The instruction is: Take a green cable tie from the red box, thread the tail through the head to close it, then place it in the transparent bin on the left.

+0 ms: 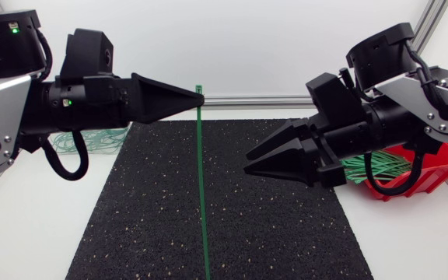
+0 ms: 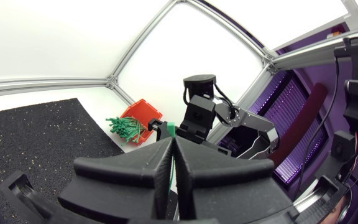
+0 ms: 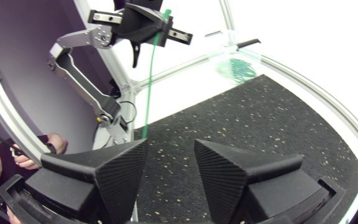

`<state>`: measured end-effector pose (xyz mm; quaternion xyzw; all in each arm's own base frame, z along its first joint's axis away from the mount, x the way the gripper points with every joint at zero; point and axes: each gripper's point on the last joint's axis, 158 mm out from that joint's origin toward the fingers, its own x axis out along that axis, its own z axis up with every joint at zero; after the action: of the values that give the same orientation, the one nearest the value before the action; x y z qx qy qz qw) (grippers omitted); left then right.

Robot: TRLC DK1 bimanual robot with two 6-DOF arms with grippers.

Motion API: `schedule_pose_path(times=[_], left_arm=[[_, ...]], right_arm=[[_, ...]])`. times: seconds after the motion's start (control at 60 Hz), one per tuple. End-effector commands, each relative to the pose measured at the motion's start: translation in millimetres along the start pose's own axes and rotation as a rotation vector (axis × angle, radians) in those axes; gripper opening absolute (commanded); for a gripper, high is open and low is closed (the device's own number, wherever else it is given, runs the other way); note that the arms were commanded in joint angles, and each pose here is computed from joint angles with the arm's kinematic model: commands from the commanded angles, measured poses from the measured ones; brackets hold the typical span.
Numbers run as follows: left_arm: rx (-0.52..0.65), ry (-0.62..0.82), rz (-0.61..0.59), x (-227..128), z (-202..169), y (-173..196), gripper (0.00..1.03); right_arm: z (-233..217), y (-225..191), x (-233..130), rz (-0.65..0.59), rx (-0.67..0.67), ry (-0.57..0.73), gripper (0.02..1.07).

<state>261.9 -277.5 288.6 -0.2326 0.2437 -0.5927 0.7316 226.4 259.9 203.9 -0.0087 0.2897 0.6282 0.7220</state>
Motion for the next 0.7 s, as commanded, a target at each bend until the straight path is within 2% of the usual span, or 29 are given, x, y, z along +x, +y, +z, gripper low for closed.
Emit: schedule_pose_path(times=[0.0,0.05,0.117,0.15,0.25,0.317,0.483,0.683], left_arm=[[-0.067,-0.012,0.008,-5,12,7,0.04],[-0.095,-0.02,0.013,-10,16,11,0.04],[-0.134,-0.037,0.029,-15,24,19,0.04],[-0.161,-0.041,0.031,-18,27,23,0.04],[-0.214,-0.039,0.026,-26,33,33,0.04],[-0.225,-0.039,0.025,-31,34,36,0.04],[-0.256,-0.032,0.016,-43,34,41,0.04],[-0.274,-0.002,-0.015,-43,30,44,0.04]], right_arm=[[-14,-15,-1,-0.073,-0.016,0.045,0.9],[-27,-24,-1,-0.128,-0.043,0.11,0.95],[-38,-25,2,-0.126,-0.041,0.169,0.98],[-51,-29,3,-0.135,-0.037,0.233,1.03],[-69,-35,6,-0.14,0.007,0.346,1.03],[-78,-44,5,-0.187,-0.001,0.399,1.03],[-81,-49,5,-0.2,0.017,0.427,1.03],[-82,-60,20,-0.25,-0.183,0.39,1.02]])
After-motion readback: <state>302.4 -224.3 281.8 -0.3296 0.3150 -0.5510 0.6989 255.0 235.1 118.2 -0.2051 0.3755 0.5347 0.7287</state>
